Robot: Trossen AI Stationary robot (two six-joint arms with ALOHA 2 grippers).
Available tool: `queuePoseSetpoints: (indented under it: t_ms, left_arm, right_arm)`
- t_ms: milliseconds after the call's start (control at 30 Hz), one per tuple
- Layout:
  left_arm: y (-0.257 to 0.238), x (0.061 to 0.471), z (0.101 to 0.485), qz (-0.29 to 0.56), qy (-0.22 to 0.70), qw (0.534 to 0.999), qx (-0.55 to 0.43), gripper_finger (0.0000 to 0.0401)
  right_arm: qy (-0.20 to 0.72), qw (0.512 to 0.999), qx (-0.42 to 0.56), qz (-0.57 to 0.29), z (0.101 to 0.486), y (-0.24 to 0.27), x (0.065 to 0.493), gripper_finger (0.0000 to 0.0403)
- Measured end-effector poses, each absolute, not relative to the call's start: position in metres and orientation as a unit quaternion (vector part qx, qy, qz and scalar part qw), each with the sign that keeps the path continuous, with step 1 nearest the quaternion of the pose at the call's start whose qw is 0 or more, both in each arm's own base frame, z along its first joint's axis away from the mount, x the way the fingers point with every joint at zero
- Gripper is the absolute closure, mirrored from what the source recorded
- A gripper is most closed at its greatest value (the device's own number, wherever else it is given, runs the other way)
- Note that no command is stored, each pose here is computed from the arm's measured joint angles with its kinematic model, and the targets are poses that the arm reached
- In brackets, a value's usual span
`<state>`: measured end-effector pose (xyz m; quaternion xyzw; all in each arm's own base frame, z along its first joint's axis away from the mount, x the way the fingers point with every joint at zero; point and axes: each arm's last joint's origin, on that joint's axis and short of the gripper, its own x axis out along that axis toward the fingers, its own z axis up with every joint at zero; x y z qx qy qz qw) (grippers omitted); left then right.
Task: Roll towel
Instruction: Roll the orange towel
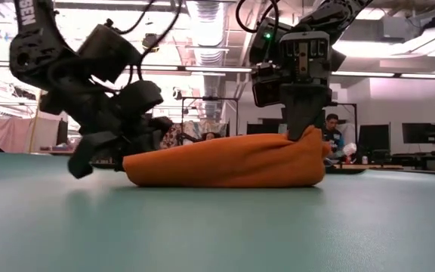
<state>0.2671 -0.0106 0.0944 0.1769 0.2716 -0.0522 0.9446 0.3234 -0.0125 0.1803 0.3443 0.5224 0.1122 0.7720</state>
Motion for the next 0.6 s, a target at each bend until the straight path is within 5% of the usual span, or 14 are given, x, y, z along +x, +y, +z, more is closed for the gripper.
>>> queuePoseSetpoints:
  t_ms: [600]
  left_arm:
    - [-0.029, 0.268, 0.082, -0.04, 0.365, 0.92, 0.137, 0.0401]
  right_arm:
    - [0.54, 0.748, 0.38, 0.072, 0.19, -0.032, 0.308, 0.039]
